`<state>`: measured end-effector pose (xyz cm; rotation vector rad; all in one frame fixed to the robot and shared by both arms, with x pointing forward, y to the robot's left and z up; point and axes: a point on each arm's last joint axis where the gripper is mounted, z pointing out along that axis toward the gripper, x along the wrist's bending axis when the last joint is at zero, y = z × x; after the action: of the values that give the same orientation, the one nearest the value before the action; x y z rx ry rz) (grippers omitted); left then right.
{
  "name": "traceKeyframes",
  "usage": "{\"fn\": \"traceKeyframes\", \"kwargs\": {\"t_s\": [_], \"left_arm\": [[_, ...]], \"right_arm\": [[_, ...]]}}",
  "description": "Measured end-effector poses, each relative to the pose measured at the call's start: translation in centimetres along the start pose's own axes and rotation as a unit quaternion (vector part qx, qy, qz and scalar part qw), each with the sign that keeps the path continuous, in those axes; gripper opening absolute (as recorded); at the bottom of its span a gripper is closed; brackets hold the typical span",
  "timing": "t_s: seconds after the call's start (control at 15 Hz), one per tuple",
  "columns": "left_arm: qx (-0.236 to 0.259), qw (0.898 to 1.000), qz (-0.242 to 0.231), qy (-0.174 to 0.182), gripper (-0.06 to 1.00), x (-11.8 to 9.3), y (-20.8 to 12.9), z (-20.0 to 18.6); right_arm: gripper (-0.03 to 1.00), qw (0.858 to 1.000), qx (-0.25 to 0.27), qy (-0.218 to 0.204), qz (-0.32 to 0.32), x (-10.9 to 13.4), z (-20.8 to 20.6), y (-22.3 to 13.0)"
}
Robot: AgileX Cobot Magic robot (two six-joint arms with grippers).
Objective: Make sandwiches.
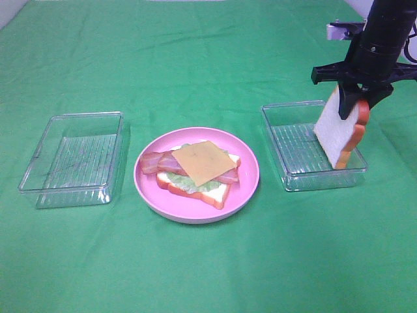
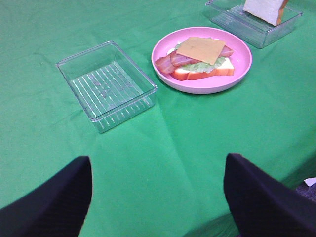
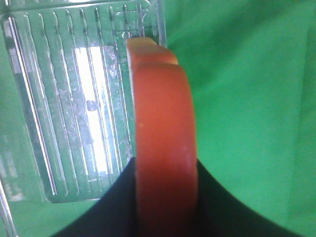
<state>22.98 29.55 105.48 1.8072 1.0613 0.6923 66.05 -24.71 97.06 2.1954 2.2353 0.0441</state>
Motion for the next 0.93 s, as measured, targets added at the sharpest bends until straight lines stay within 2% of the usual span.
{"fn": "traceKeyframes", "kwargs": {"t_s": [0.07,0.33,0.47,0.53,0.6,0.67,0.87,0.93], "left_arm": [[0.000,1.000,0.000,0.000,0.71,0.0,0.0,0.0],[0.000,1.000,0.000,0.000,0.71,0.0,0.0,0.0],[0.000,1.000,0.000,0.000,0.71,0.0,0.0,0.0],[0.000,1.000,0.000,0.000,0.71,0.0,0.0,0.0],[0.000,1.000,0.000,0.000,0.71,0.0,0.0,0.0],[0.000,1.000,0.000,0.000,0.71,0.0,0.0,0.0],[0.000,1.000,0.000,0.000,0.71,0.0,0.0,0.0],[0.000,1.000,0.000,0.000,0.71,0.0,0.0,0.0]], "right_arm": [[0.20,1.000,0.000,0.000,0.002,0.0,0.0,0.0],[0.20,1.000,-0.003,0.000,0.002,0.0,-0.5,-0.1],[0.20,1.000,-0.028,0.013,0.005,0.2,-2.7,-0.5],[0.20,0.997,-0.059,0.045,0.012,0.7,-5.6,-1.3],[0.20,0.997,-0.059,0.045,0.012,0.7,-5.6,-1.3],[0.20,0.990,-0.079,0.112,0.018,1.8,-8.0,-2.1],[0.20,0.966,-0.065,0.250,0.017,4.0,-8.4,-3.3],[0.20,0.959,-0.061,0.276,0.016,4.4,-8.0,-3.5]]}}
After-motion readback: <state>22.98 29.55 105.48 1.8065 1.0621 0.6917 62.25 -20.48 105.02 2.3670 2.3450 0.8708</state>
